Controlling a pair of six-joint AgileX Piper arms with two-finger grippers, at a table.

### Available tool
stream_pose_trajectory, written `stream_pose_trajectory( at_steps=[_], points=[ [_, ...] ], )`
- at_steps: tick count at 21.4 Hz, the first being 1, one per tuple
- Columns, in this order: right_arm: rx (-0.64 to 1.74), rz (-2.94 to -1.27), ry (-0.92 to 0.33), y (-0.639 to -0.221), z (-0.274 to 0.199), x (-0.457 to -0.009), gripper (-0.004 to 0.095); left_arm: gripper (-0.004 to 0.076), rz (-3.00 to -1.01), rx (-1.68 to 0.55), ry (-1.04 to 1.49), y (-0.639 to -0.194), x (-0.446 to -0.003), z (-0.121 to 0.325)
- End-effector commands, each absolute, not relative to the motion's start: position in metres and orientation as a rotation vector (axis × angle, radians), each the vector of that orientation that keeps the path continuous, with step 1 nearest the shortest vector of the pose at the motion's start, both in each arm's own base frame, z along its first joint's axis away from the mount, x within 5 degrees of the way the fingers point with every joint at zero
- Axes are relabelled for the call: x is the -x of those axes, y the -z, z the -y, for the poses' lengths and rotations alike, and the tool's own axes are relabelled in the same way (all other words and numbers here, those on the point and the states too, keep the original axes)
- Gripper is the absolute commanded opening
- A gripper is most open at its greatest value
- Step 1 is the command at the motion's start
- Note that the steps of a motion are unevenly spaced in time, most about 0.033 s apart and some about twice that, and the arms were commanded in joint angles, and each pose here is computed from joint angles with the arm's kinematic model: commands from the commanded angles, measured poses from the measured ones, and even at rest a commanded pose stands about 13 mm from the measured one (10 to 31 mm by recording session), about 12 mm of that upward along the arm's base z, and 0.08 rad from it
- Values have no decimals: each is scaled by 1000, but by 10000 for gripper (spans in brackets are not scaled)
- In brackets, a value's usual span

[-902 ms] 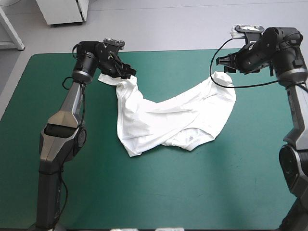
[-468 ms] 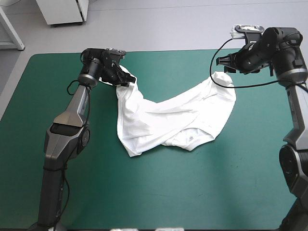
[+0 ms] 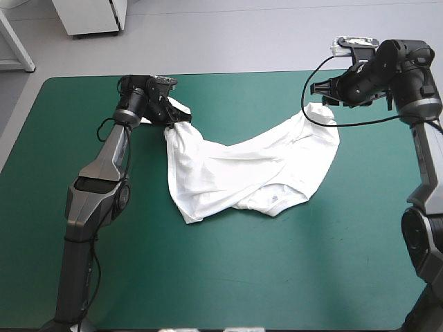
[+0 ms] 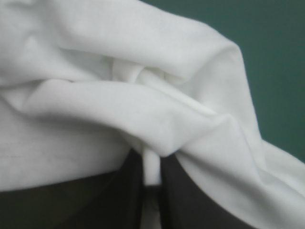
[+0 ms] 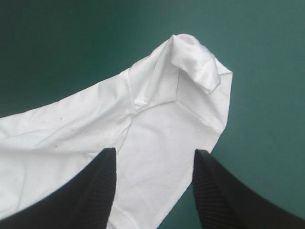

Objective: Fold the cloth

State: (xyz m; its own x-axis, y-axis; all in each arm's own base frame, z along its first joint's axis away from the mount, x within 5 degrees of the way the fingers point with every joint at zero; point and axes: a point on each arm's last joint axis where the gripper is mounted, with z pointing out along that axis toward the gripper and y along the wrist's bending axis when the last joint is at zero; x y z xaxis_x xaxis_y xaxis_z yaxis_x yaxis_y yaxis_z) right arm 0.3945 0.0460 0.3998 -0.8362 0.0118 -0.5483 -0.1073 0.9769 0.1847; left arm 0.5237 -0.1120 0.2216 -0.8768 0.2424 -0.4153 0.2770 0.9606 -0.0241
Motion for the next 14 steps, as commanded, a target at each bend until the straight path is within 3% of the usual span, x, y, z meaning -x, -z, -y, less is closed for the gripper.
stream_pose_trajectory(
  at_steps=[1, 4, 9, 14],
  points=[
    [75, -2578, -315, -393, -45, -385, 463, -9, -2624, -338, 77, -260, -519, 97],
    [89, -2767, -313, -335, -51, -380, 481, -9, -2624, -324, 86, -260, -520, 93],
    [219, -2825, -265, -303, -73, -373, 543, -9, -2607, -318, 130, -261, -521, 96],
    [133, -2916, -257, -266, -73, -377, 542, -9, -2601, -312, 182, -261, -521, 99]
  ],
)
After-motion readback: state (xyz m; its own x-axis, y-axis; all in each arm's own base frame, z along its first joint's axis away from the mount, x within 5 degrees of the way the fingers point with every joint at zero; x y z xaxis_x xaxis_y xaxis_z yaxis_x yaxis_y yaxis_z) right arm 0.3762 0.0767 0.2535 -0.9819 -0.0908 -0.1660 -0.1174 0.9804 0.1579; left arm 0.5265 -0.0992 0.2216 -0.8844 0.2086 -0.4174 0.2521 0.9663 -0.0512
